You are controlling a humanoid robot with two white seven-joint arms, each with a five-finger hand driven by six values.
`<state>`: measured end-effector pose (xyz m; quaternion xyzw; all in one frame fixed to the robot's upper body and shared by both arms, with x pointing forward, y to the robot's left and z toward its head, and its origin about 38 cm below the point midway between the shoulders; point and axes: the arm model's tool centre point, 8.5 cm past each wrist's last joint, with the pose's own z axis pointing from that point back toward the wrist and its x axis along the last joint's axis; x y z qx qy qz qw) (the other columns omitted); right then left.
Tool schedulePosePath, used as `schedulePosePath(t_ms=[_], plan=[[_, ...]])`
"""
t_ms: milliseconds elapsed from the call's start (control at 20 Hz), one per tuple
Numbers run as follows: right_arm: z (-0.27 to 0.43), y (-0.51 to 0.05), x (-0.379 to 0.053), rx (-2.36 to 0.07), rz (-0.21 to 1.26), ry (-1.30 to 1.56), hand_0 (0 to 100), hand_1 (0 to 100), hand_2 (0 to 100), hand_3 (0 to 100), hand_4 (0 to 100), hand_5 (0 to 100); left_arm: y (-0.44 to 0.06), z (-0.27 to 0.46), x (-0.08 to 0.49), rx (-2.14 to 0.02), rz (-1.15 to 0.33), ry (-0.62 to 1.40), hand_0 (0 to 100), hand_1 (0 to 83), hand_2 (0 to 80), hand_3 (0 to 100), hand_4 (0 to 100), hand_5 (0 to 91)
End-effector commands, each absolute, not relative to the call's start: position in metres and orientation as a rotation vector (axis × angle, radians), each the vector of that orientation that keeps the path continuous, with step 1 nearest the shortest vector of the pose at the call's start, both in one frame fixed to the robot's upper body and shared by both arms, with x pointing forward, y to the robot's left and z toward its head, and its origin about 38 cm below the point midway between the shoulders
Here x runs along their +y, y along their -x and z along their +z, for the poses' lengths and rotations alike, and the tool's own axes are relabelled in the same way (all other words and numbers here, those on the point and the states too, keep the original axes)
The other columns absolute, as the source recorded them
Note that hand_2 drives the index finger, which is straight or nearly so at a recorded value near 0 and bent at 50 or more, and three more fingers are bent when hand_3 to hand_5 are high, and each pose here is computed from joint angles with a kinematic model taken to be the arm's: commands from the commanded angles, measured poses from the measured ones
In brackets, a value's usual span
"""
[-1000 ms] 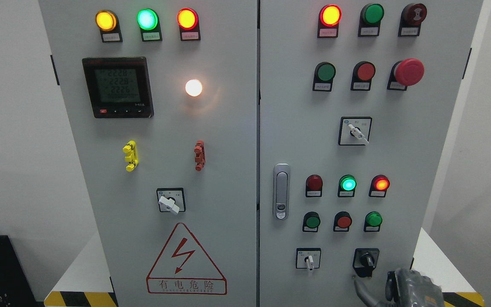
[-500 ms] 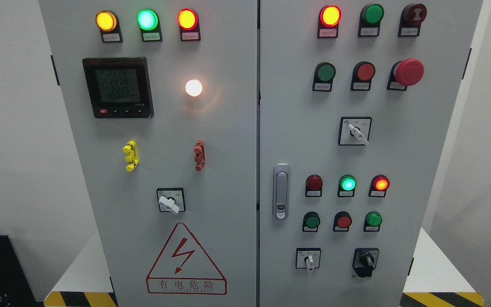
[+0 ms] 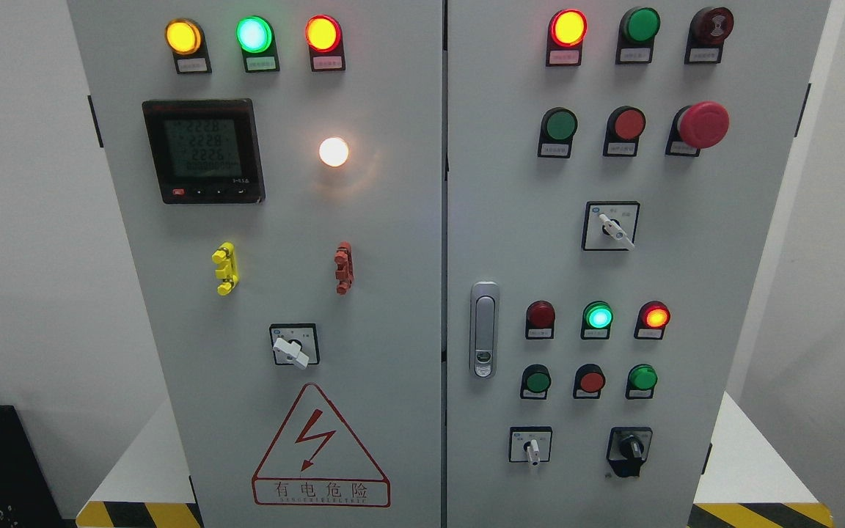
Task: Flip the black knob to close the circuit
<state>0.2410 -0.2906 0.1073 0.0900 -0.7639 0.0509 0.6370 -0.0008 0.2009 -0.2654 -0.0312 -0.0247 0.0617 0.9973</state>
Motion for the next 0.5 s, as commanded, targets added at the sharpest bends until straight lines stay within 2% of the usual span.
schedulePosePath(t_ms=[0,450], plan=[[0.1092,-0.2153,-0.292,-1.758,0.035,-0.249,0,0,0,0,0,0,0.0015,-0.2654,0.2008,-0.047,0.124,0.063,12,55.6,0.0,0,0,0.0],[0.1046,-0.2131,-0.2889,-1.742,0.031,-0.26,0,0,0,0,0,0,0.0,-0.2654,0.2008,-0.05,0.123,0.063,12,55.6,0.0,0,0,0.0]])
